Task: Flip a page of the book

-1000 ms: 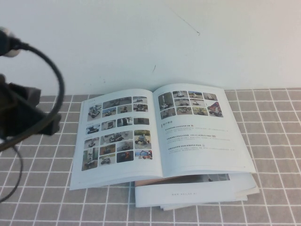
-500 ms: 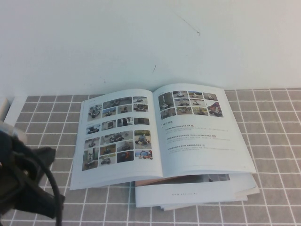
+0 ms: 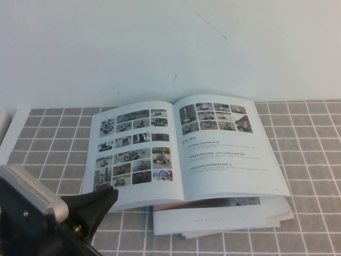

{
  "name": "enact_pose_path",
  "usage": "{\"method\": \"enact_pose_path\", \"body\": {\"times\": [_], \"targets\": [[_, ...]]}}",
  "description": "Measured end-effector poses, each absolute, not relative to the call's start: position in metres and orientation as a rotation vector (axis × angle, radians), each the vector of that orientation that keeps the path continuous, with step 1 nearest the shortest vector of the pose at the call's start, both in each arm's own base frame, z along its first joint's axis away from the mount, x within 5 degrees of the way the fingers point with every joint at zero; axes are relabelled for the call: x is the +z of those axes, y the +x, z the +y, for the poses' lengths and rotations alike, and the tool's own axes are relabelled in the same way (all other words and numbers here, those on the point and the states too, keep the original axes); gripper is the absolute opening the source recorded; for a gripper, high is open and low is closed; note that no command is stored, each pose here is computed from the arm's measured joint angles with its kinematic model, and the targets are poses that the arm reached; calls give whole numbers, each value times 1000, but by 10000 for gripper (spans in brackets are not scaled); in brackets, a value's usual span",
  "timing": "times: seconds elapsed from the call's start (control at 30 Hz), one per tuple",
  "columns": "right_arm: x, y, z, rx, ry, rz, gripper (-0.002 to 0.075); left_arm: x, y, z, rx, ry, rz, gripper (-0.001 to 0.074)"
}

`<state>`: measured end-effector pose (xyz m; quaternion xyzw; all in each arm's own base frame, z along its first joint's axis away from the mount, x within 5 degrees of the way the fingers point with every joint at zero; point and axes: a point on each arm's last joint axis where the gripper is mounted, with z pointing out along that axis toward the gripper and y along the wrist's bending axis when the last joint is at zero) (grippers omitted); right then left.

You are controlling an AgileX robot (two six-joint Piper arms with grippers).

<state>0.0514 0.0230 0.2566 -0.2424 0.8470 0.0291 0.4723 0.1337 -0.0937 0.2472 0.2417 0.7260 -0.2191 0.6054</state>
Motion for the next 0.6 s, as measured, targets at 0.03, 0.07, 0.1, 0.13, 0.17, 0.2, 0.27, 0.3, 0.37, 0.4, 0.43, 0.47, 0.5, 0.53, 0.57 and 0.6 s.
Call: {"method": "enact_pose_path", "body": {"times": [0.03,0.07,0.1,0.13,0.17,0.2,0.27,0.3,0.37,0.4,0.43,0.47,0.5,0.53,0.57,0.6], "targets": [[256,51,23,71,-593,2073,-1,245,135,-95,-509,562,1688,-4],[256,51,23,71,-593,2071,-1,243,137,-96,-512,566,1695,-4],[256,51,23,70,-592,2070,-1,242,138,-98,-518,568,1694,-4],[256,51,23,71,-592,2070,-1,241,140,-99,-524,570,1694,-4],[256,51,23,71,-592,2070,-1,240,141,-101,-531,573,1692,-4],[256,51,23,73,-591,2070,-1,239,142,-102,-535,578,1689,-4],[256,51,23,73,-591,2070,-1,238,144,-104,-545,590,1683,-4],[256,51,23,73,-591,2070,-1,236,145,-105,-549,594,1683,-4],[256,51,23,73,-591,2069,-1,235,147,-108,-560,602,1678,-4],[256,51,23,73,-591,2069,-1,234,147,-109,-567,603,1672,-4],[256,51,23,73,-591,2069,-1,234,148,-110,-572,605,1669,-4],[257,51,23,73,-590,2068,-1,233,149,-111,-576,607,1669,-4],[257,51,23,73,-590,2068,-1,231,150,-111,-577,611,1674,-4],[257,51,23,73,-590,2068,-1,230,150,-112,-577,612,1683,-4],[257,51,23,73,-590,2068,-1,228,151,-112,-577,616,1688,-4],[257,51,23,75,-590,2067,-1,226,152,-113,-577,618,1697,-4]]}}
